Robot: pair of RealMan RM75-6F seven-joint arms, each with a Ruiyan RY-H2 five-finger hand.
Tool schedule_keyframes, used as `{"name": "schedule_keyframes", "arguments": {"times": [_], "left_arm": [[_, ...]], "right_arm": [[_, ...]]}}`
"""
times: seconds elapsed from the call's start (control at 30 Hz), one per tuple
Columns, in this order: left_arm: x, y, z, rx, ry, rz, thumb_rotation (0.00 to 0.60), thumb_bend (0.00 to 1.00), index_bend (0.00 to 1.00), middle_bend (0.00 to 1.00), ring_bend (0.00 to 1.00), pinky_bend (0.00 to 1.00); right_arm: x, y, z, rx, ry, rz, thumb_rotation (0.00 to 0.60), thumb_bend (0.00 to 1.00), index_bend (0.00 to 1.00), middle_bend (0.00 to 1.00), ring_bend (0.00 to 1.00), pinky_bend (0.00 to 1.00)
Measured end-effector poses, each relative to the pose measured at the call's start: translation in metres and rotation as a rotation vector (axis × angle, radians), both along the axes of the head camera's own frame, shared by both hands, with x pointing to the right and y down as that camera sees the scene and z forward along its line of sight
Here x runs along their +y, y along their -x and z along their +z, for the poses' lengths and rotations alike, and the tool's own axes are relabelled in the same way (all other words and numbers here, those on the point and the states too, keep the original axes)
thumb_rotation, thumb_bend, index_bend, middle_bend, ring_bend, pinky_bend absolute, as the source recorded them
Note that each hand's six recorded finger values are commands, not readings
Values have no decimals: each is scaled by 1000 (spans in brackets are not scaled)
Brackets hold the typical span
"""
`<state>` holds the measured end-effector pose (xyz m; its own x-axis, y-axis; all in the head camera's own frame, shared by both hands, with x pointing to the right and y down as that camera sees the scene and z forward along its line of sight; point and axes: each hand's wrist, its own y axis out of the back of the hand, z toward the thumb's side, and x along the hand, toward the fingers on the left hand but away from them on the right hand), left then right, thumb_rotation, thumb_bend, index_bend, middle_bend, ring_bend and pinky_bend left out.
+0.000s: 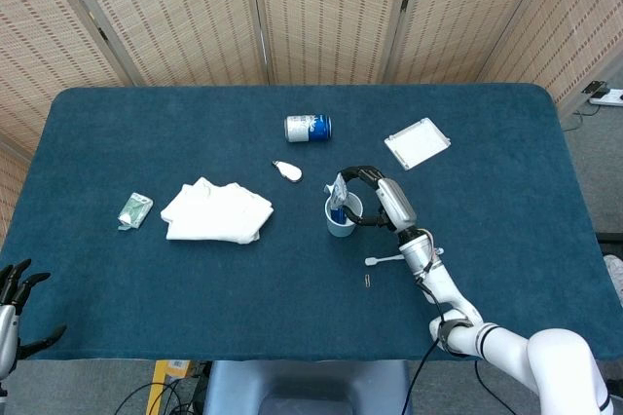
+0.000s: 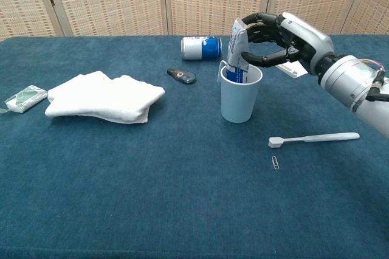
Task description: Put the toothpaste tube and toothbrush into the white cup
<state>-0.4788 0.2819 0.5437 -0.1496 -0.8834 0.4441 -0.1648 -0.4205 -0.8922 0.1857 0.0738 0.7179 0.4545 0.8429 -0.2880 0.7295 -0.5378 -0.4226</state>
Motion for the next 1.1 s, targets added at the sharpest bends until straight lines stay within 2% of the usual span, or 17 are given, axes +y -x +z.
{"name": "schedule_keyframes", "arguments": {"times": [0.2,0.4,0.53,0.63,0.7,0.8,1.0,1.1], "left_arm": [[-2,-2,-1,1,-5,3,600,205,257,98,36,144],[-1,1,-1,-5,-3,-5,600,205,257,98,36,144],[-1,0,1,-3,1,-2,600,205,257,98,36,144],[-2,-2,2,0,0,3,600,205,257,98,36,144],[-3,-3,2,1,0,6,600,205,257,98,36,144],[-5,-6,3,4,0,13,600,205,257,98,36,144],[-7,-9,3,9,-2,22,600,205,257,98,36,144],[-6,-10,3,10,-2,24,600,205,257,98,36,144]], "right_arm": [[0,-7,-7,17,-24,-9,600,225,176,278,186,151],[-8,-29,-34,50,-119,-8,600,280,177,302,186,152],[-12,-52,-54,124,-163,-24,600,311,218,350,203,168],[-11,-68,-68,210,-182,-52,600,312,290,406,292,285],[-8,-77,-75,269,-190,-73,600,311,334,451,383,400],[1,-92,-84,376,-199,-115,600,305,385,512,498,522],[25,-117,-89,550,-167,-205,600,253,408,614,673,688],[35,-122,-83,610,-137,-251,600,223,408,643,707,753]]}}
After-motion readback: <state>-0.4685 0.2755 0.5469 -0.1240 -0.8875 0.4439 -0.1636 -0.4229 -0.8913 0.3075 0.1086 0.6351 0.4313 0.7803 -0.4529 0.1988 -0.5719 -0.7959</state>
